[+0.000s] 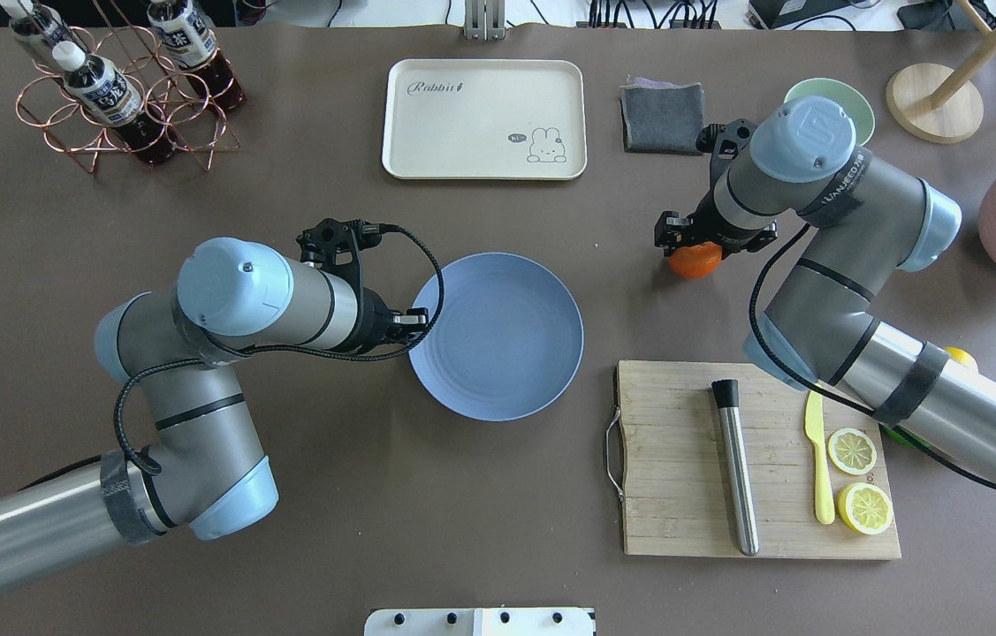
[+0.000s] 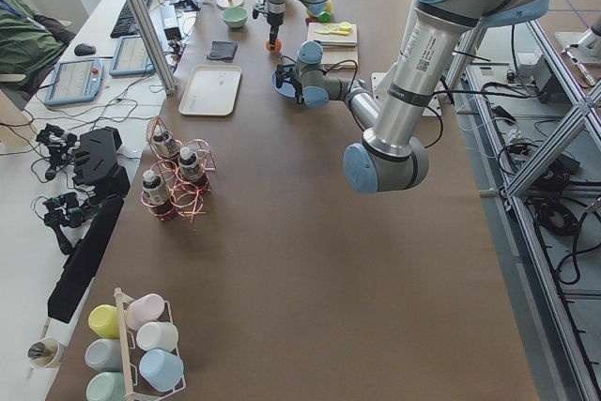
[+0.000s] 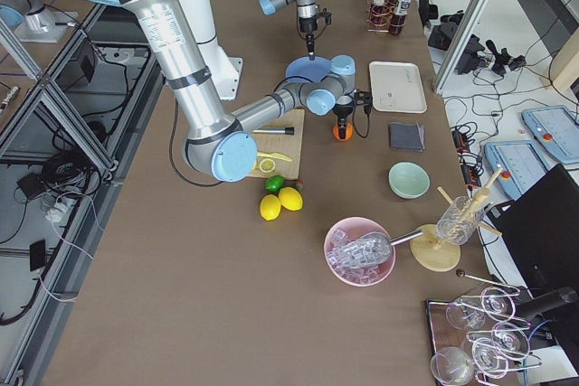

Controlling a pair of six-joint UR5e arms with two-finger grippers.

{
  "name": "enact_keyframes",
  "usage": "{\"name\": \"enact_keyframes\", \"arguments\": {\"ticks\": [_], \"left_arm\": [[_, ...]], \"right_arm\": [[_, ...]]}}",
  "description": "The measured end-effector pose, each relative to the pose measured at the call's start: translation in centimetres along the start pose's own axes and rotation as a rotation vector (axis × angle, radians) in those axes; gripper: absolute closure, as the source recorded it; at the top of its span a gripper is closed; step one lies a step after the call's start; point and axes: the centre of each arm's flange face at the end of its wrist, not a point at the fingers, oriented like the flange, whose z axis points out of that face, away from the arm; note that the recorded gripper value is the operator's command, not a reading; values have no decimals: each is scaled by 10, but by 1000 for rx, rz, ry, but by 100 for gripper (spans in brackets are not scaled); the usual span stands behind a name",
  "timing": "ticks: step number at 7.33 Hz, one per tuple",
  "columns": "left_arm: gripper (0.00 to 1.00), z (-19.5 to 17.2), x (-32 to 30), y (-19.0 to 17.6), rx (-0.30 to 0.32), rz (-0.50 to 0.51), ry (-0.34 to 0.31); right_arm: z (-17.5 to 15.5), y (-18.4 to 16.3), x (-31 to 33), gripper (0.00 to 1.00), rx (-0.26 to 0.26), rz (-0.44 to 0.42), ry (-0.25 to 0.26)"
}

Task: Pick orange to plate
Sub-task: 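Close the right gripper on the tangerine while the left arm pushes the plate, then carry the tangerine over the blue plate while the left arm withdraws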

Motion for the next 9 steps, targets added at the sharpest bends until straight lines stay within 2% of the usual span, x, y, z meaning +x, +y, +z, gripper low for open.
{"name": "enact_keyframes", "arguments": {"ticks": [1, 2, 5, 7, 8, 9], "left_arm": [[35, 12, 2, -2, 6, -5, -15], [2, 23, 6, -6, 24, -10, -31], [2, 30, 7, -20, 94, -9, -42], [2, 18, -11, -37, 125, 23, -65], [2, 7, -29, -53, 144, 81, -95], [2, -12, -50, -67, 163, 187, -121]], "right_arm": [[-8, -1, -3, 100, 5, -2, -11], [-16, 0, -7, 100, 9, -4, -24], [-52, 11, -32, 100, 7, 18, -60], [-78, 37, -80, 100, -10, 56, -82], [-78, 57, -106, 100, -7, 71, -89], [-73, 78, -129, 100, -2, 70, -90]]}}
